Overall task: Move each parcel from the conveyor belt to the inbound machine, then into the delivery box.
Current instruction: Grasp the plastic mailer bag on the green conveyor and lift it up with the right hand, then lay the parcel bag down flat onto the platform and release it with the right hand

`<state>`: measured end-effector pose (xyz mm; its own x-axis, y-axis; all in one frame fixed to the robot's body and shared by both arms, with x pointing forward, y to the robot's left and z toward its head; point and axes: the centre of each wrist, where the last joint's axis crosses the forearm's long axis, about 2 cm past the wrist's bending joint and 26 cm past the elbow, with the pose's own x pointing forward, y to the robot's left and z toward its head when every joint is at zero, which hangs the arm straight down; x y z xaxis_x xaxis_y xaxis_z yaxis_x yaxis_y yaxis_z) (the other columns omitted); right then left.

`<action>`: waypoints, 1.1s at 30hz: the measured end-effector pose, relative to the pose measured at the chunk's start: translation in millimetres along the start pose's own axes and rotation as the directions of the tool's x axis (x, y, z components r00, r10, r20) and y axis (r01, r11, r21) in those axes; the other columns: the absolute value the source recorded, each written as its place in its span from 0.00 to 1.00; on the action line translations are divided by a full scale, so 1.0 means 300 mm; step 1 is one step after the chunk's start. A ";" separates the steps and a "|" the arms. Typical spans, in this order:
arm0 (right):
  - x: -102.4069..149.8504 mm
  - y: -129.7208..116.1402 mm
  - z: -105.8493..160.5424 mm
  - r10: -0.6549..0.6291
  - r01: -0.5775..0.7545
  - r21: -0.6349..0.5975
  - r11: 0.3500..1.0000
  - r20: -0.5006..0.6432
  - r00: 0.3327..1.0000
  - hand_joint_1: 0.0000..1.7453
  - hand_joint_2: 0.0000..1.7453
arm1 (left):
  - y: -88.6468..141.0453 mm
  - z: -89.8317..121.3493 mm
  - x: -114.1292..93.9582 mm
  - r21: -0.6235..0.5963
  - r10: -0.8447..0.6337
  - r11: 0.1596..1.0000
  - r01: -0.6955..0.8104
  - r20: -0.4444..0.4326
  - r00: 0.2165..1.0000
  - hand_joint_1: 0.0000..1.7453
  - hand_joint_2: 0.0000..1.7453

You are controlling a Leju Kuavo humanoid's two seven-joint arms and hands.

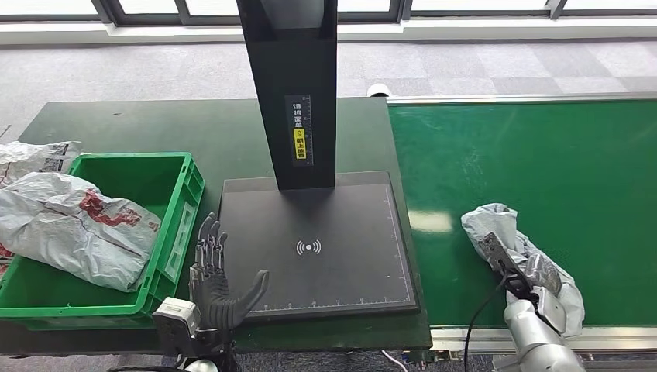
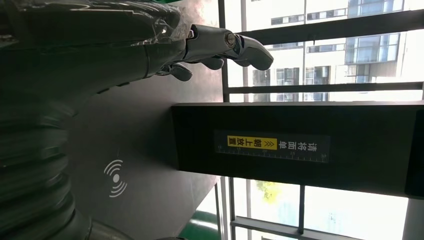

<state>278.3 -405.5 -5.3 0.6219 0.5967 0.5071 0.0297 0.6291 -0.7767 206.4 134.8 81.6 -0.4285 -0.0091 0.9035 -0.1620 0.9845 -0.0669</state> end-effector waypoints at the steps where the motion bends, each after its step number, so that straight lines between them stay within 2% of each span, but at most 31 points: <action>1: 0.000 0.001 0.001 -0.005 0.005 -0.014 1.000 0.016 1.000 1.00 1.00 | 0.000 0.000 0.000 0.001 -0.002 1.000 0.002 0.000 1.000 0.00 1.00; 7: 0.034 -0.001 0.010 -0.062 0.091 -0.146 0.985 0.194 0.979 1.00 1.00 | 0.001 0.001 0.000 -0.002 -0.012 1.000 0.012 0.004 1.000 0.00 1.00; 14: 0.144 0.005 0.052 -0.144 0.264 -0.240 0.934 0.423 0.895 1.00 1.00 | -0.001 0.001 0.001 -0.009 -0.019 1.000 0.019 0.009 1.000 0.00 1.00; 19: 0.227 0.008 0.090 -0.131 0.303 -0.251 0.919 0.530 0.838 1.00 1.00 | -0.001 0.001 0.001 -0.013 -0.020 1.000 0.020 0.011 1.000 0.00 1.00; 27: 0.290 0.013 0.135 -0.124 0.349 -0.253 0.902 0.624 0.772 1.00 1.00 | -0.002 0.001 0.001 -0.017 -0.017 1.000 0.017 0.010 1.000 0.00 1.00; 33: 0.437 0.073 0.215 -0.102 0.313 -0.153 0.937 0.737 0.668 1.00 1.00 | -0.002 0.000 0.001 -0.020 -0.013 1.000 0.013 0.010 1.000 0.00 1.00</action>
<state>309.9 -281.3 68.3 -0.1648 0.7015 0.6934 0.3424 0.6999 -0.6268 206.4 134.3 81.8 -0.4353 -0.0239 0.8999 -0.1500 0.9876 -0.0464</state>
